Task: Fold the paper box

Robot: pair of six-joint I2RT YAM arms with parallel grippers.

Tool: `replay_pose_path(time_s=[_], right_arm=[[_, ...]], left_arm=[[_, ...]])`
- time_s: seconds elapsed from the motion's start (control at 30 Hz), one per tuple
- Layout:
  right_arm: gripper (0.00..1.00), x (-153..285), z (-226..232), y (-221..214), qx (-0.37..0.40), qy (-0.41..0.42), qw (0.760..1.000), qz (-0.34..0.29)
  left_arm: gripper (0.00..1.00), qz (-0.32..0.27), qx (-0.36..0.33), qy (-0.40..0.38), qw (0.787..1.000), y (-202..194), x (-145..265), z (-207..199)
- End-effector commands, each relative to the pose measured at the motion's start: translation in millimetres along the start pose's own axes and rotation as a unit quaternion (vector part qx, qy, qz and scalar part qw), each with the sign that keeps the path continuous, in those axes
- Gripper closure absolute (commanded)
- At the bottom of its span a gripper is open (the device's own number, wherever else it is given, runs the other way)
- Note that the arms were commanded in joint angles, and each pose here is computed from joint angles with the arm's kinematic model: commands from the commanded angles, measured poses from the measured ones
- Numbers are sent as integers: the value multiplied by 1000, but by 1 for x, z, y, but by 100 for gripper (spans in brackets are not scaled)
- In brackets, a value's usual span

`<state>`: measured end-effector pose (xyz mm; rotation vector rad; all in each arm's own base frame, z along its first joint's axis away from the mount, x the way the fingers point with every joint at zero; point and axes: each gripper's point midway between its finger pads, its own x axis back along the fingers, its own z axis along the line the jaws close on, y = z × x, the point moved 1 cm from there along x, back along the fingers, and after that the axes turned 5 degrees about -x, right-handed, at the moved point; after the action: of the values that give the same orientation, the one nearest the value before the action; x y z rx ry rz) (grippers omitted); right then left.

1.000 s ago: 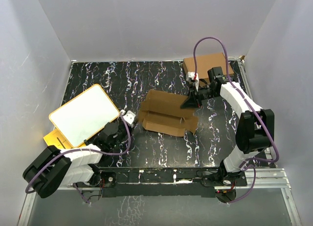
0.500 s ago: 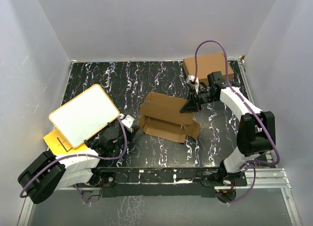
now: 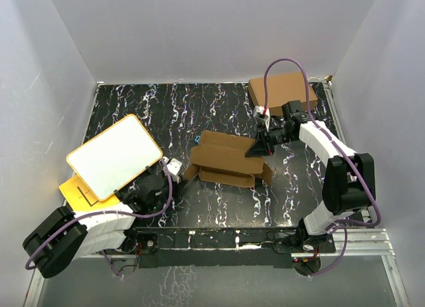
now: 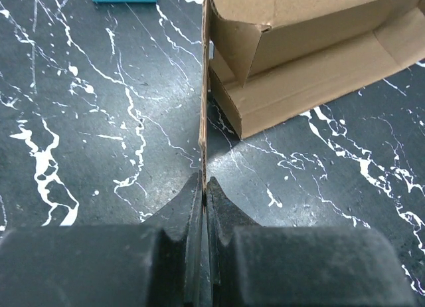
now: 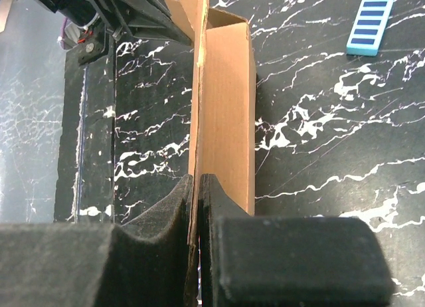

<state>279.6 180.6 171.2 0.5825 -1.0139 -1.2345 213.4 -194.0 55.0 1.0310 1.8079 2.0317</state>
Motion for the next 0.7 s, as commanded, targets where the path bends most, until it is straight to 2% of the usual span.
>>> replay_pose_path(time_s=[0.0, 0.53, 0.67], right_arm=[[92, 1, -1, 2, 48, -25, 999, 6], [92, 1, 2, -1, 67, -44, 997, 19], [92, 4, 3, -5, 78, -51, 995, 27]], left_arm=[[100, 46, 8, -31, 998, -12, 0, -14], [100, 41, -3, -75, 996, -4, -16, -38], [92, 30, 8, -70, 997, 3, -11, -37]])
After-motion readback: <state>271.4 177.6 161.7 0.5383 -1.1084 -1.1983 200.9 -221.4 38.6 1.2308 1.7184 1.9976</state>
